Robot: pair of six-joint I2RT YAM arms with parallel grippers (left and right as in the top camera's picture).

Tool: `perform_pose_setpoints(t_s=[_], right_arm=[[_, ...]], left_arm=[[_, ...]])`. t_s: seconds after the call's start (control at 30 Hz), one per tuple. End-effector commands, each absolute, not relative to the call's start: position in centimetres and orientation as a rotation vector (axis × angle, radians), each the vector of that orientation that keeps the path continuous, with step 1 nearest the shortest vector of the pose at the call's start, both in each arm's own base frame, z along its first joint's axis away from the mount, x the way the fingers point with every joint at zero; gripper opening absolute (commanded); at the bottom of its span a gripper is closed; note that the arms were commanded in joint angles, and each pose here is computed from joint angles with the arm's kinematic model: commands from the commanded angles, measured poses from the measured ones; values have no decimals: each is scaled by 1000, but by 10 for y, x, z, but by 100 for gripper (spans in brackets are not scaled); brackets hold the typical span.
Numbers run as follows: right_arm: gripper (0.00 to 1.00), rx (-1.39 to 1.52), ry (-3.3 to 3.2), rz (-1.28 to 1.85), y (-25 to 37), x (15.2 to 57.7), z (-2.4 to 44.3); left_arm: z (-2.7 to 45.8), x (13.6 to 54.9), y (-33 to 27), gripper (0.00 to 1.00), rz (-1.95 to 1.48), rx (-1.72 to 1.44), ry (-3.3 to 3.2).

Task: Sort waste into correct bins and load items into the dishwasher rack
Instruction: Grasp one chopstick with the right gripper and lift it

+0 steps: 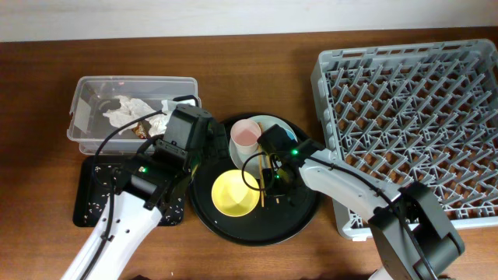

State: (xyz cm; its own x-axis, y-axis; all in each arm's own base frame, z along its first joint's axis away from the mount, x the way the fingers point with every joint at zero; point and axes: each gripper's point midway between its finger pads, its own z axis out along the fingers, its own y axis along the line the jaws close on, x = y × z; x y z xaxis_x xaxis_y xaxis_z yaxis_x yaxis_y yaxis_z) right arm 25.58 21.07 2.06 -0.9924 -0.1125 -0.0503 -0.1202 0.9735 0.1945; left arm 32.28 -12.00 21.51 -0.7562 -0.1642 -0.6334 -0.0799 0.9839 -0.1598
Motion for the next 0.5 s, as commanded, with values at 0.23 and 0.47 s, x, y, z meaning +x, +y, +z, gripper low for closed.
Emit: perform_pose_setpoints(t_s=[0.23,0.47], right_arm=[[4,-191,3099,401,225,252,28],[4,-195,3061,427,230,260,51]], left_arm=[[223,325,-120,99,-178,-182,2411],[223,325,-120,99,-178,-182,2411]])
